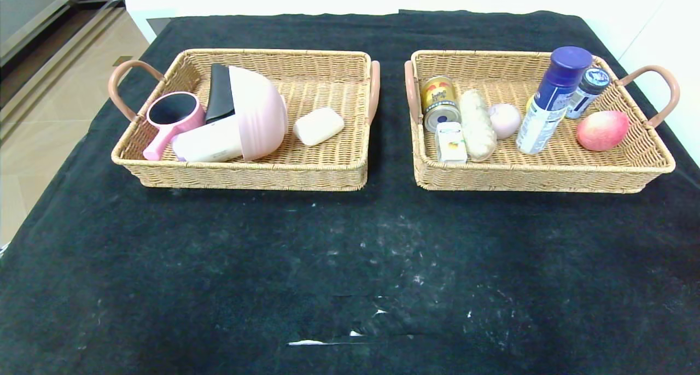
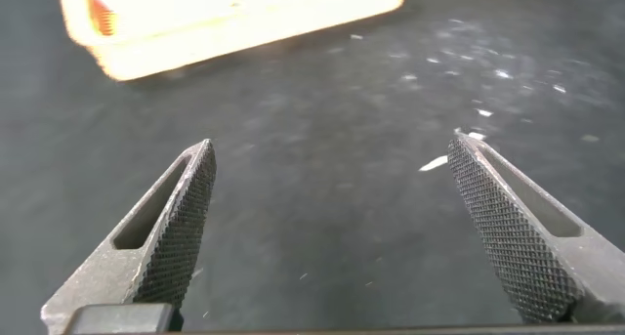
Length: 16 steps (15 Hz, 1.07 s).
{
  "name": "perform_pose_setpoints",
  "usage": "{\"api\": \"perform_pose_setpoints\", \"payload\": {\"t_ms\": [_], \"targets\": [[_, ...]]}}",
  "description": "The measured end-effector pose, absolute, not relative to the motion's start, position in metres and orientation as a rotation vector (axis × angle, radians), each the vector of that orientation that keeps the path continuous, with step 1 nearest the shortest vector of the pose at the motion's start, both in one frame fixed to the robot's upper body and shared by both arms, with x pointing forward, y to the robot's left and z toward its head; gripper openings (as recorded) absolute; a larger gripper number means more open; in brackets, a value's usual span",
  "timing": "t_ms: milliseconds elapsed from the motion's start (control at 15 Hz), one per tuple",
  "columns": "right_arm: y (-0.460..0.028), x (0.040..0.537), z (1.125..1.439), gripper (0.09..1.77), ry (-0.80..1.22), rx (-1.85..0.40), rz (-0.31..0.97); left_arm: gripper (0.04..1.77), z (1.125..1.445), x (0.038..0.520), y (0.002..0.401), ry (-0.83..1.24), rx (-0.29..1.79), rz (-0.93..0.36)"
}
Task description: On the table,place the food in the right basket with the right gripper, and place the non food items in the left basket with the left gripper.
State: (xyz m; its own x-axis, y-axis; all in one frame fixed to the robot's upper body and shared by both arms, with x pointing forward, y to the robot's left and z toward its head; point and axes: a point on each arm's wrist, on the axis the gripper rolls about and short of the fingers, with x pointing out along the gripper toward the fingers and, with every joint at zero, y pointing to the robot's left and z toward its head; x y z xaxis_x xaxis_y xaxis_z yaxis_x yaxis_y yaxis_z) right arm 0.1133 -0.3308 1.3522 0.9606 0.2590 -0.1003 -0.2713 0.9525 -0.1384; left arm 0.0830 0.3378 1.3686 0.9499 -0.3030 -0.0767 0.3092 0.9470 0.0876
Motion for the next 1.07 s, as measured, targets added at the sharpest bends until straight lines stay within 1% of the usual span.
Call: {"api": "perform_pose_setpoints", "payload": {"t_ms": [133, 467, 667, 933, 1067], "targets": [[-0.338, 0.093, 1.345, 1.7, 0.073, -0.147, 0.219, 1.72, 1.365, 0.075, 0.339, 0.042, 0.096, -0.237], [-0.339, 0.064, 1.337, 1.7, 0.008, -0.135, 0.026, 1.72, 1.363, 0.058, 0.339, -0.013, 0.131, -0.094], [-0.339, 0.049, 1.315, 1.7, 0.022, -0.135, -0.003, 1.72, 1.352, 0.043, 0.339, 0.01, 0.159, -0.054], [-0.338, 0.037, 1.284, 1.7, 0.005, -0.123, -0.015, 1.72, 1.336, 0.028, 0.336, -0.012, 0.178, -0.001], [-0.338, 0.034, 1.276, 1.7, -0.011, -0.107, -0.024, 1.72, 1.329, 0.025, 0.334, -0.019, 0.201, 0.024]]}}
